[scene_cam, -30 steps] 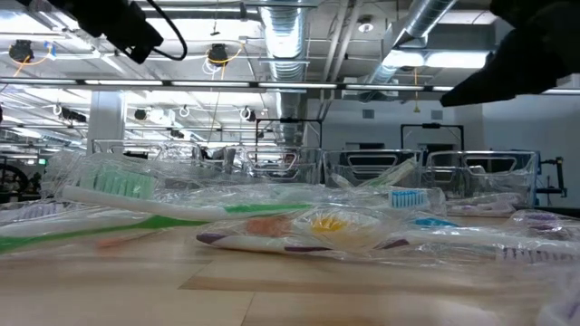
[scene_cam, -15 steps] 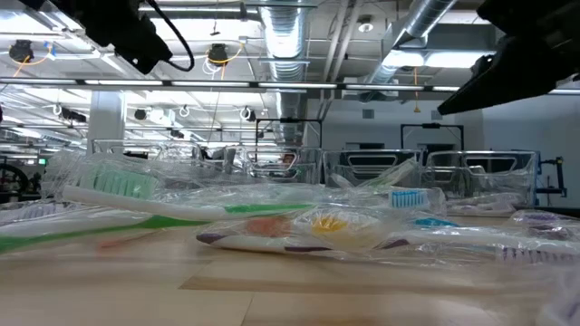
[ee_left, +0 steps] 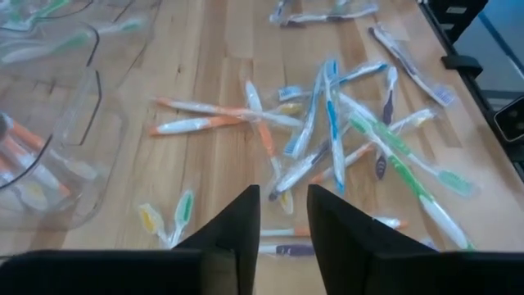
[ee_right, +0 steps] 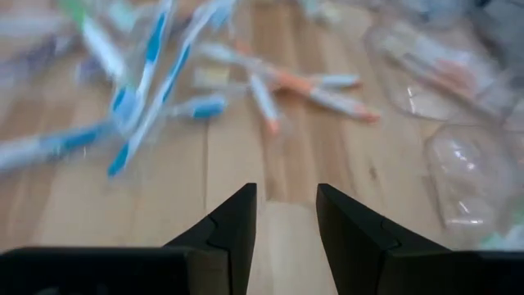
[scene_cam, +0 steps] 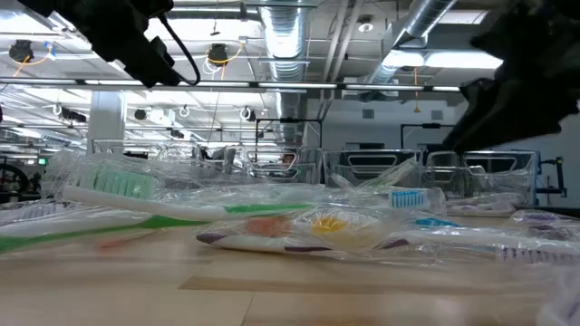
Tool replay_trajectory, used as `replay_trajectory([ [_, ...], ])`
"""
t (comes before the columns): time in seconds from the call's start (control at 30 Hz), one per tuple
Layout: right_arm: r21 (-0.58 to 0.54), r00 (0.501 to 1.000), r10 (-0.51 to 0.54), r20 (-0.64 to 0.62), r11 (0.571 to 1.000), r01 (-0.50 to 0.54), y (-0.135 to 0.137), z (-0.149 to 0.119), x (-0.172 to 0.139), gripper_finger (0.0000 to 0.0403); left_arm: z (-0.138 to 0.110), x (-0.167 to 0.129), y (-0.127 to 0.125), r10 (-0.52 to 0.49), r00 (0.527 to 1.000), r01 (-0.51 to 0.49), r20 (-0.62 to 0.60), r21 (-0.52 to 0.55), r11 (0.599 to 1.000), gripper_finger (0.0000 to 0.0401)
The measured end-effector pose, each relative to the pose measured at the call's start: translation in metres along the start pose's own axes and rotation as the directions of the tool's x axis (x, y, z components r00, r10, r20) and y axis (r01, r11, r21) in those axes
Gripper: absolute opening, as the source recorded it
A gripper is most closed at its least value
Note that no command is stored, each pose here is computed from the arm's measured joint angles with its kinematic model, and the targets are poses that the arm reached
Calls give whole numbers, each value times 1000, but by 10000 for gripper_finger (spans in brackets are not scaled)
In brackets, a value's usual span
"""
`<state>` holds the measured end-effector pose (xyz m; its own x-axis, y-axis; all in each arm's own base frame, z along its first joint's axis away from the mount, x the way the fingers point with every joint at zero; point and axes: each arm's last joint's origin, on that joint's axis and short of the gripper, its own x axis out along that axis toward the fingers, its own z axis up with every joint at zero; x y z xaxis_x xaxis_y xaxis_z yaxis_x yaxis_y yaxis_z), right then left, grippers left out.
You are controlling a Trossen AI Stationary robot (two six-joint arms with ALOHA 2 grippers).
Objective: Pick & Place Toothbrushes
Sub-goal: Put the orange toothbrush into the middle left transparent bin
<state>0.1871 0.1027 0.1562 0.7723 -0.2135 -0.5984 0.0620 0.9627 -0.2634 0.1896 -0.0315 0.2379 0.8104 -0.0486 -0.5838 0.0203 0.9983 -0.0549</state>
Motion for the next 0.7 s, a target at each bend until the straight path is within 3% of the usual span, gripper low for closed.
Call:
replay_trajectory([
  [0.27, 35, 1000, -12, 23, 999, 11, 7, 1, 19, 122, 1, 0, 0, -1, 1000, 1, 6, 27, 1000, 99],
  [0.5, 97, 998, -45, 47, 994, 41, -1, 17, 25, 122, 1, -1, -3, -52, 999, 52, 6, -54, 997, 99],
  [0.7, 173, 994, 87, 59, 980, -96, -3, 27, 28, 132, 0, -2, -11, -116, 993, 116, -2, -80, 990, 99],
])
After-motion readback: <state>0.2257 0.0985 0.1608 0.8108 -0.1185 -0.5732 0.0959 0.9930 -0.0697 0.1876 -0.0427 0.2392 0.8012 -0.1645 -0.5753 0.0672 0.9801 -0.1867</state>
